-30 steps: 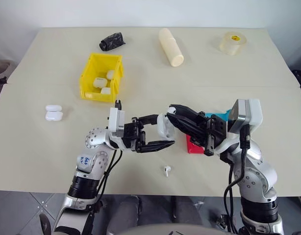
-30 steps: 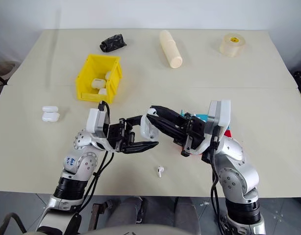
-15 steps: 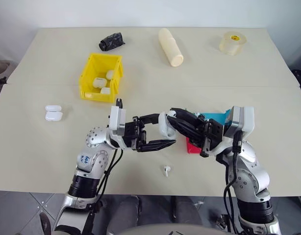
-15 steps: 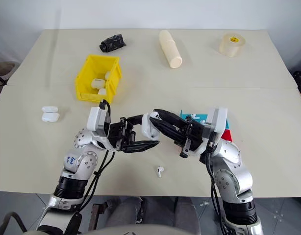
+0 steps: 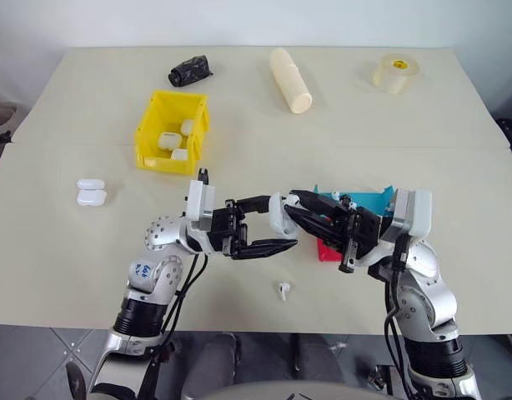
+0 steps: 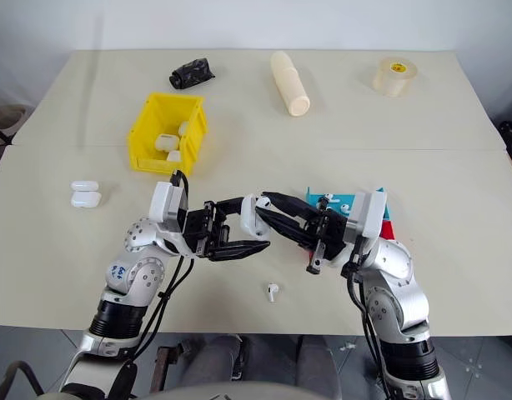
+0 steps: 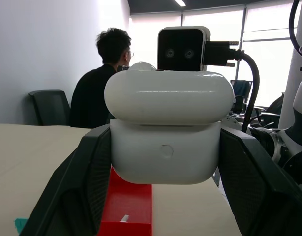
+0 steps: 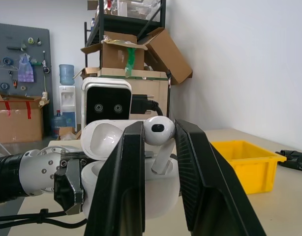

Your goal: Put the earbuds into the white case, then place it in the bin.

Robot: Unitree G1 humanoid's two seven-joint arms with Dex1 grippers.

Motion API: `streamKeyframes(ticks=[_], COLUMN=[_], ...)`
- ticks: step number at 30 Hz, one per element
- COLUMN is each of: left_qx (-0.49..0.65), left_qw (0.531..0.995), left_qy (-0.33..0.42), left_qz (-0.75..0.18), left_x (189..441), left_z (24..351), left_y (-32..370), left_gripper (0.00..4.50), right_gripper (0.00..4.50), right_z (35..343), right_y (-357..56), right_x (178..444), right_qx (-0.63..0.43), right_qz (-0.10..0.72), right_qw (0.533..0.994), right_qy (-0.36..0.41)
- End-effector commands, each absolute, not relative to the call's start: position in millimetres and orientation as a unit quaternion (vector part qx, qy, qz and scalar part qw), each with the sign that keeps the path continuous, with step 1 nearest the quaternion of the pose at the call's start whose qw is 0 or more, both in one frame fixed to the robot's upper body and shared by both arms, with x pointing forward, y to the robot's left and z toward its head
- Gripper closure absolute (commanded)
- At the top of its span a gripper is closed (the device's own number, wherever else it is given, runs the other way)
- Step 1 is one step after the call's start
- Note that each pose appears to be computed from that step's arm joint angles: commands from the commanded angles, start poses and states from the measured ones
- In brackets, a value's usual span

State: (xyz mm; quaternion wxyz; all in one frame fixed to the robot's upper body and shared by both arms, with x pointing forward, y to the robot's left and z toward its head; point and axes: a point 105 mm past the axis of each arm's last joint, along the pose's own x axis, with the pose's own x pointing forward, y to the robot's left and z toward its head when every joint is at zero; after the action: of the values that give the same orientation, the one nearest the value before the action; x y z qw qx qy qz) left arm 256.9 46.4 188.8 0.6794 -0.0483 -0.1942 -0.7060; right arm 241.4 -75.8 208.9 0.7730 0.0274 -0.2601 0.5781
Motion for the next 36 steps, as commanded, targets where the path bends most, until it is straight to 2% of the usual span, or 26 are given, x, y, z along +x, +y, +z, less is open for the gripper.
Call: streamKeyframes(ticks=[1,17,30,36], left_qx=[-0.047,-0.040,-0.041,-0.042], left_qw=[0.647,0.624,0.621,0.618], left_qy=[-0.234,-0.223,-0.242,-0.250], left_qz=[-0.724,-0.748,-0.745,-0.744], left_x=[244.2,239.9,242.2,241.5], left_z=[207.3,201.3,208.6,212.9], left_y=[42.0,41.3,38.2,35.6], left_gripper=[1.70,1.70,1.70,1.70], right_gripper=[3.95,3.95,3.95,2.00], right_z=[198.9,199.9,187.1,188.2], right_y=[-64.1,-65.6,-64.5,-65.1], right_x=[238.9,237.9,236.0,231.3], right_qx=[0.014,0.028,0.017,0.036], right_qz=[0.602,0.614,0.638,0.653], right_qw=[0.763,0.760,0.753,0.742], right_qy=[-0.236,-0.210,-0.159,-0.145])
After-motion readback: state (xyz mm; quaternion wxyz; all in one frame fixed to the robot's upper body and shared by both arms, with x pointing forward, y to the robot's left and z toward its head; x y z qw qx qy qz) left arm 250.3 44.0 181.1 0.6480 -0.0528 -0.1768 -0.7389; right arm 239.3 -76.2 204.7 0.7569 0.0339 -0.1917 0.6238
